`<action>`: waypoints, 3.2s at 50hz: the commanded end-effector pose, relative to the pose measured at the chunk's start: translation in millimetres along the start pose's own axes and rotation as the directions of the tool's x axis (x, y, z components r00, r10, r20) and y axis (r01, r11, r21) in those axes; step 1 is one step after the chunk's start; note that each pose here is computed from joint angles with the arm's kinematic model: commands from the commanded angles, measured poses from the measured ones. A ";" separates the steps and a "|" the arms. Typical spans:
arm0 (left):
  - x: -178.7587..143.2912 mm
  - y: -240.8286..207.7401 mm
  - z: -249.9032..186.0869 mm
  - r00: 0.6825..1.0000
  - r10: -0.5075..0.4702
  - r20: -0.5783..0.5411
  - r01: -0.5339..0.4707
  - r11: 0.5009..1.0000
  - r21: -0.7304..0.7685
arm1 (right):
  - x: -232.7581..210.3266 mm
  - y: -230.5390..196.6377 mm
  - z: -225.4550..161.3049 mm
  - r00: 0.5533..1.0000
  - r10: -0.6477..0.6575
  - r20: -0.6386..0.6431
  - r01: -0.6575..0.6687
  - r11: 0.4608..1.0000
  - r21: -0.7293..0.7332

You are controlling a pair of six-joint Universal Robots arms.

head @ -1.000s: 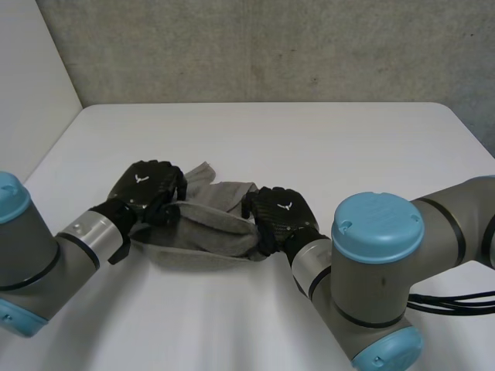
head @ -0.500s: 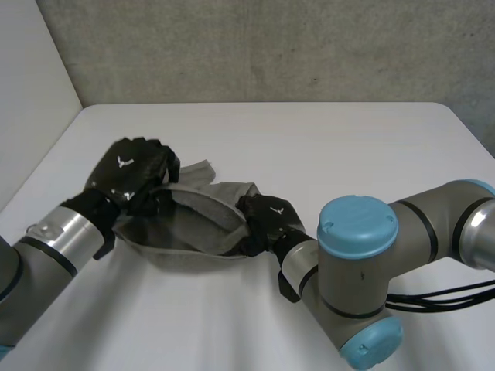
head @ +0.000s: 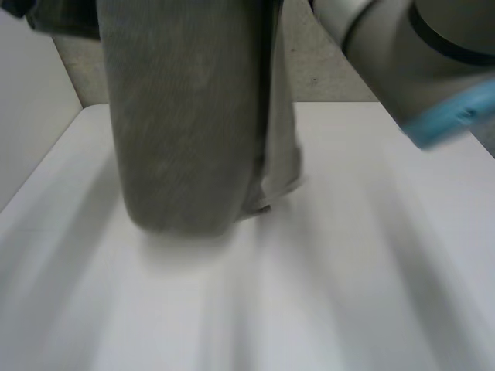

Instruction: Fold the towel.

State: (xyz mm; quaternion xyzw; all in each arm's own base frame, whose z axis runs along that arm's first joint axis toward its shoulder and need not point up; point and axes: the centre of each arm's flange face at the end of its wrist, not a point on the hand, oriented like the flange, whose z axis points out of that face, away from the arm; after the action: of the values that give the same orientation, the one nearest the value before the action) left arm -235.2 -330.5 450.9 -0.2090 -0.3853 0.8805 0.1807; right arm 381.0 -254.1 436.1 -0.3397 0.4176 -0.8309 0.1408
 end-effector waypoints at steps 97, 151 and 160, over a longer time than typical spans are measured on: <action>41.0 180.6 -223.8 0.988 0.080 -0.135 -0.150 0.722 -0.675 | 1.6 301.8 -199.7 0.989 0.142 -0.043 -0.124 0.638 -0.760; 21.1 114.9 -176.0 0.978 0.190 -0.089 -0.209 0.840 -0.501 | 72.1 155.4 -141.8 0.995 -0.010 -0.099 -0.046 0.833 -0.551; 8.9 42.2 -132.7 0.998 0.070 0.000 -0.066 0.938 -0.340 | 118.8 65.2 -121.1 0.980 -0.013 -0.200 -0.075 0.900 -0.429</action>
State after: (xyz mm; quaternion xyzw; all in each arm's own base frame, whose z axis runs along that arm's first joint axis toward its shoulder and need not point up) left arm -181.9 -282.4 287.5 -0.2776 -0.5536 0.7827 0.0627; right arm 215.9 -292.9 332.2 -0.2957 0.6307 -0.7170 0.0267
